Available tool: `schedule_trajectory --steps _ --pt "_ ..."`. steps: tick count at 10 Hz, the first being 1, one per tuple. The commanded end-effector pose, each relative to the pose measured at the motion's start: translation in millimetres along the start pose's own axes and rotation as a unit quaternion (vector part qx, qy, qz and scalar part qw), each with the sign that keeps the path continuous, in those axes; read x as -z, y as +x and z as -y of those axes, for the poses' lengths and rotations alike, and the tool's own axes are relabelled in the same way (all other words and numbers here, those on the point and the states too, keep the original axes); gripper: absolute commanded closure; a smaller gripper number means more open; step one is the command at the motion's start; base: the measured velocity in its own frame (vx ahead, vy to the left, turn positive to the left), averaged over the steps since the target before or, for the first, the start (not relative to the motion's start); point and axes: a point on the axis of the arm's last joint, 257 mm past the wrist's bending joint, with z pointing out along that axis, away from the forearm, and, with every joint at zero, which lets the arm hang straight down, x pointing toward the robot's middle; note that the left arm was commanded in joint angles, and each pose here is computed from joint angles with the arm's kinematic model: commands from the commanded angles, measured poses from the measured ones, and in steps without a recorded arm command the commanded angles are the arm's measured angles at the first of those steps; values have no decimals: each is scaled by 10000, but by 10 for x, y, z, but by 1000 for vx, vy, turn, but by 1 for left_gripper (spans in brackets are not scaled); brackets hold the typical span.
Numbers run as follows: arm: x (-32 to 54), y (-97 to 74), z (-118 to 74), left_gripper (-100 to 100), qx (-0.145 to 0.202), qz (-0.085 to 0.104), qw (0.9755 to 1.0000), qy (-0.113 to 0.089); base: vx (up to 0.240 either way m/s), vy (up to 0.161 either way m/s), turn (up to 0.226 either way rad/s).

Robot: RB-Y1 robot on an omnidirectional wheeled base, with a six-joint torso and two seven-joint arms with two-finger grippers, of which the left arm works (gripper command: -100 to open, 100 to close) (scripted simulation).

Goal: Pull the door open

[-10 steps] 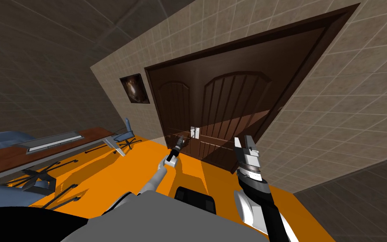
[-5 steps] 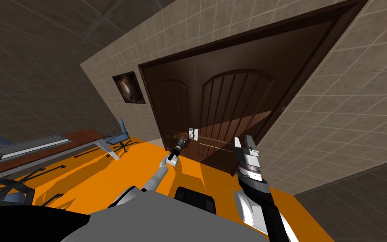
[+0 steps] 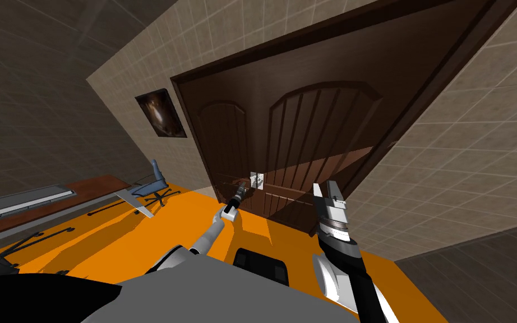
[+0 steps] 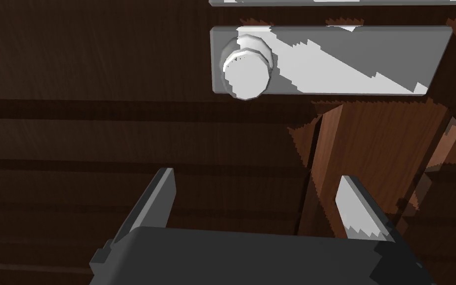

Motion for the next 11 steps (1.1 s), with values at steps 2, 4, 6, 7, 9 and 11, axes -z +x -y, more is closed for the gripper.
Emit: schedule_trajectory --steps 2,4,6,7,9,11 --pt "171 -511 -181 -100 -55 347 9992 -168 -73 39 1" --pt "287 -831 -251 -100 -89 576 9980 -251 -58 22 -26" --pt "362 -1026 -284 -100 -111 716 9969 -295 -18 16 -33" --pt "438 -1214 -309 -100 -131 851 9957 -332 8 1 -50" --pt "600 -1596 -332 -100 -171 1126 9927 -383 38 -2 -106" --pt "666 -1754 -321 -100 -182 1240 9914 -385 80 -2 -110"
